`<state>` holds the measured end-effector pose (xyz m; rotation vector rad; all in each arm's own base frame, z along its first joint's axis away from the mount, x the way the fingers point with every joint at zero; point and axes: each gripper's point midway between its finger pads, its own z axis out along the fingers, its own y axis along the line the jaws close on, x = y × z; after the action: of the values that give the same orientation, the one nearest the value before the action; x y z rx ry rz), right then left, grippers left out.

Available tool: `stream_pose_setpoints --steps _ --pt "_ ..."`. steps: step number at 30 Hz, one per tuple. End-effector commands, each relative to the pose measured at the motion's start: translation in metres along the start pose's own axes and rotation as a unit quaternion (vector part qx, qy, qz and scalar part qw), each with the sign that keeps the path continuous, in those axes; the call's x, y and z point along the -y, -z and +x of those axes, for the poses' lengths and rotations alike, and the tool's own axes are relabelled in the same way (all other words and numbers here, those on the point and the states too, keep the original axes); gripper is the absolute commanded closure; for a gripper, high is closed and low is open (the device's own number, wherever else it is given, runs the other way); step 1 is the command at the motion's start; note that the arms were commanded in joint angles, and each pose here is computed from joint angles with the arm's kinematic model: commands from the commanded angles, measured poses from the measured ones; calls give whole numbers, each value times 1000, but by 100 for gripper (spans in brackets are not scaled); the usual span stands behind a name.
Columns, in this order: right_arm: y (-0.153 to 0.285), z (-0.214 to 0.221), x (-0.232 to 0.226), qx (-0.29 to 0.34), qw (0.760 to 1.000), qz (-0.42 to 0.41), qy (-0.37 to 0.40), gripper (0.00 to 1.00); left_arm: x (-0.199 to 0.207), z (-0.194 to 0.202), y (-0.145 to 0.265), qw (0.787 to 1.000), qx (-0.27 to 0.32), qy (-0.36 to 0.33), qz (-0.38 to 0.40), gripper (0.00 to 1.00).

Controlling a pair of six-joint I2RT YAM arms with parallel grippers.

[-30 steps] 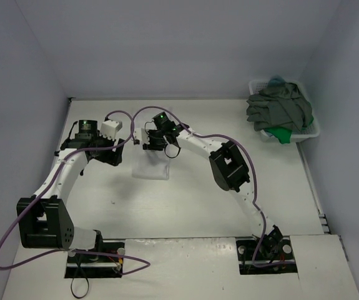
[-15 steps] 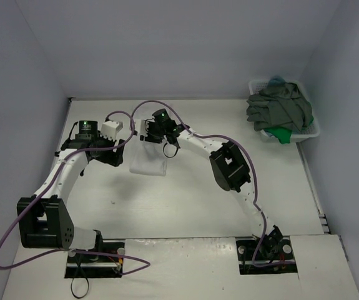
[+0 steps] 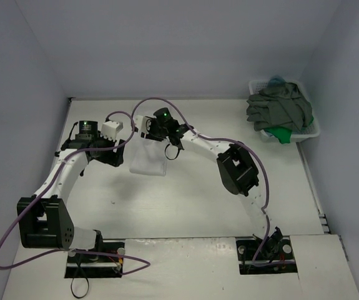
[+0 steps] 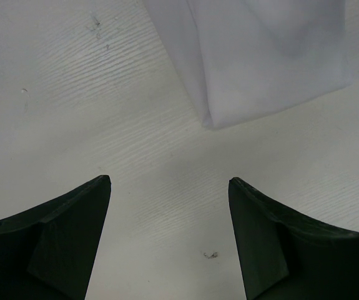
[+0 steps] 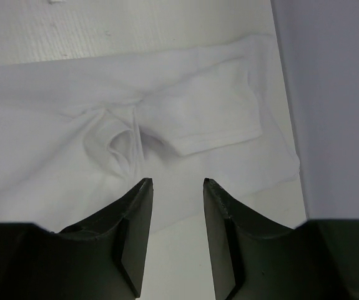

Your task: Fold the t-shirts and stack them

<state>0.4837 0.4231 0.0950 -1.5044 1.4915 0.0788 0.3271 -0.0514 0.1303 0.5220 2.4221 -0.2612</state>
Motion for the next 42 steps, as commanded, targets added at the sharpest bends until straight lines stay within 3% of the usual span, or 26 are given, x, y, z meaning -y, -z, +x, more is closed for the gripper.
stream_pose_setpoints --steps 1,8,15,27,34,42 --pt "59 -69 31 61 998 18 -8 65 0 -20 12 999 43 -3 -2 30" --pt "72 -53 1 34 999 -25 -10 68 -1 -21 15 999 47 -2 -6 29" --pt "46 -13 -26 -6 997 -74 -29 84 -3 -21 16 999 48 2 -6 30" --pt "15 24 -35 -29 992 -103 -71 85 -8 -27 19 998 56 7 -13 29" --pt "8 38 -29 -53 993 -78 -64 82 -19 -28 26 998 63 20 -25 29" --pt "-5 50 -1 -76 996 30 -48 76 -18 -28 28 997 66 20 -23 30"
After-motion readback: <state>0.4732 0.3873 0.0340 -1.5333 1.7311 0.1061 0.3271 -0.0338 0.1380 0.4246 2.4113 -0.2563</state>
